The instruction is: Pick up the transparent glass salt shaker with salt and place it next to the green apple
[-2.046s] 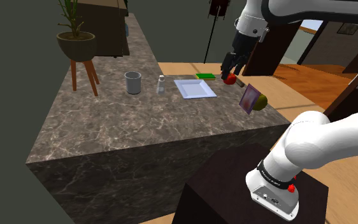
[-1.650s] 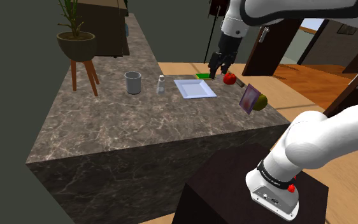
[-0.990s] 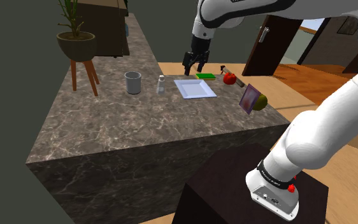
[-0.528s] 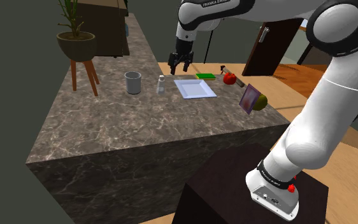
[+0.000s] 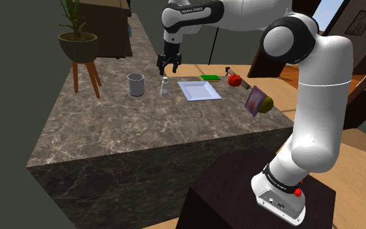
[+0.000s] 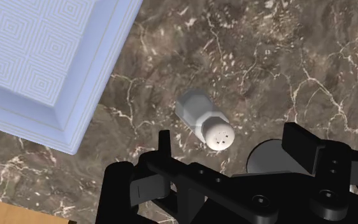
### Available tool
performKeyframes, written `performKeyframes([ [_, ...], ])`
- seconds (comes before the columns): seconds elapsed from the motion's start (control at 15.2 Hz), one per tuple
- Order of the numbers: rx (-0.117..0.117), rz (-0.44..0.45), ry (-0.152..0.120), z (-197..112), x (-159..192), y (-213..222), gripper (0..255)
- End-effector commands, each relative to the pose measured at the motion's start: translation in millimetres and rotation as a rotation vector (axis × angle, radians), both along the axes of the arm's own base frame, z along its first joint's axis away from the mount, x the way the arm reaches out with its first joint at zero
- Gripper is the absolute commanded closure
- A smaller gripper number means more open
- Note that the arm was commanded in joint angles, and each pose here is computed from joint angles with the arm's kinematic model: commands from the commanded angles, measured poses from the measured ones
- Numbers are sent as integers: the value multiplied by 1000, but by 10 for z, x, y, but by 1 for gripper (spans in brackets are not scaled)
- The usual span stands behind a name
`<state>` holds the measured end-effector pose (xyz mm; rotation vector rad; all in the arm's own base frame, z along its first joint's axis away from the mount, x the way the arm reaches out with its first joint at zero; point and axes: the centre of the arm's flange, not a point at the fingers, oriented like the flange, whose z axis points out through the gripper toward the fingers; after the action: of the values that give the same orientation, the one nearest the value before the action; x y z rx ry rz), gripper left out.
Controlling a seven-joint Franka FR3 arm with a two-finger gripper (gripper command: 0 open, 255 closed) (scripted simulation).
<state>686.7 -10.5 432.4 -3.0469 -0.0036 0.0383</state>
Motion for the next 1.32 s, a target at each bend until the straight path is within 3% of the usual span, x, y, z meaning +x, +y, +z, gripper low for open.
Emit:
performKeyframes([
  [0.0,2,2,1,-97,67,-3,0],
  [0.4,2,2,1,-442,58,31,0],
  [0.92,2,2,1,-442,57,31,0],
  [0.99,2,2,1,-442,57,31,255],
  [1.25,2,2,1,-441,58,31,255],
])
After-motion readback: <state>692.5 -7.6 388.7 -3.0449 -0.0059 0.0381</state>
